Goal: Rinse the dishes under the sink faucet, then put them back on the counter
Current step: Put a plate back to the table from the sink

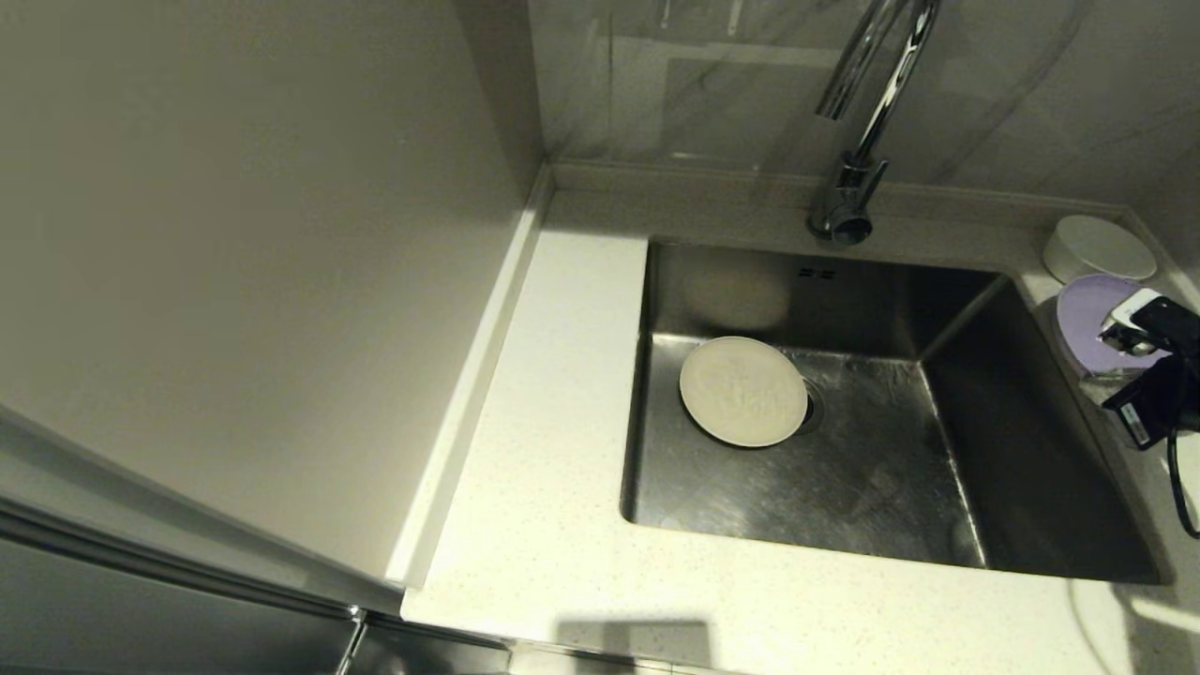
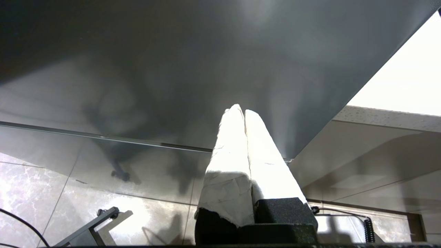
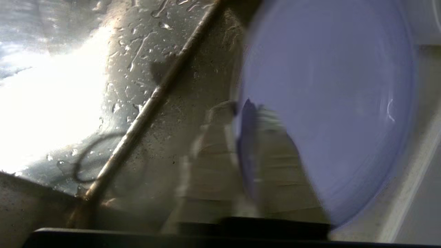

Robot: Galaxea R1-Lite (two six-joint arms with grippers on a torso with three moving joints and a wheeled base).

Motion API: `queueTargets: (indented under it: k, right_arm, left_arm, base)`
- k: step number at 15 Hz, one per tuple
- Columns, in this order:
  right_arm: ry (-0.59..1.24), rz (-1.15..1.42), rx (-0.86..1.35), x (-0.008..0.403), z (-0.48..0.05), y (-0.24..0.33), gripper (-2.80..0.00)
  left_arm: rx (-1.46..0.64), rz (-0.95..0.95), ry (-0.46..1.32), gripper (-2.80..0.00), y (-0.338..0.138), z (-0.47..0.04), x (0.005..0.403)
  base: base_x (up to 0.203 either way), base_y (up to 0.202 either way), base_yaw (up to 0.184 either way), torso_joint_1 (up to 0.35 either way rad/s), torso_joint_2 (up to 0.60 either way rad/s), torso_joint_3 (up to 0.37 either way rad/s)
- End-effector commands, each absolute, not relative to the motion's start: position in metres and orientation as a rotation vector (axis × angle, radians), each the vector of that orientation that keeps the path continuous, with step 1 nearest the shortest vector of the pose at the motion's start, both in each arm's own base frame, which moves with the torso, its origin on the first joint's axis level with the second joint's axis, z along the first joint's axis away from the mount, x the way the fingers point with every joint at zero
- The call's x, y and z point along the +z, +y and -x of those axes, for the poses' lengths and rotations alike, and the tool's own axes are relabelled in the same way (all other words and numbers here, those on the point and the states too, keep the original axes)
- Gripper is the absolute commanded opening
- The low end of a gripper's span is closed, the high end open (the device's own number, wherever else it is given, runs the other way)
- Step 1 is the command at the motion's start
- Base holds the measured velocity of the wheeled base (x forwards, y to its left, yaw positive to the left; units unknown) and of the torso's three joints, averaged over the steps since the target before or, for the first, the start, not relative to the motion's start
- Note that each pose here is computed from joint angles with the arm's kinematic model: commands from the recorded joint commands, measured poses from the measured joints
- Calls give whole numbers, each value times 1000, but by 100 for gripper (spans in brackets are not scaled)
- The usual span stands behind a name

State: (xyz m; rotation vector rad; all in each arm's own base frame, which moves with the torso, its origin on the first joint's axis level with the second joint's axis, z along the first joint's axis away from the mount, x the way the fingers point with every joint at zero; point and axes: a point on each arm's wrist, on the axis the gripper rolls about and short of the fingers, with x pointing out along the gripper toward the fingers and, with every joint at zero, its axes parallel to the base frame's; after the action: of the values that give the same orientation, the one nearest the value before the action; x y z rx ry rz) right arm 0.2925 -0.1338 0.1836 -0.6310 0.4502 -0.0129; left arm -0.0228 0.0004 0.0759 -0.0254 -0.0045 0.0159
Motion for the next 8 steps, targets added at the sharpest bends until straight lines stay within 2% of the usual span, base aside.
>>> queueTargets:
  k: [1,8]
  right_arm:
    - [445,635,-11,185,-292,-133,0]
    - [420,615,-31,194,-285,-134,0]
  left_arm:
    - [17,26,-8,-280,0,23,76]
    - [17,25,-8,-280,0,23,76]
  base:
    - [0,0,0,0,0,0]
    - [0,0,0,0,0,0]
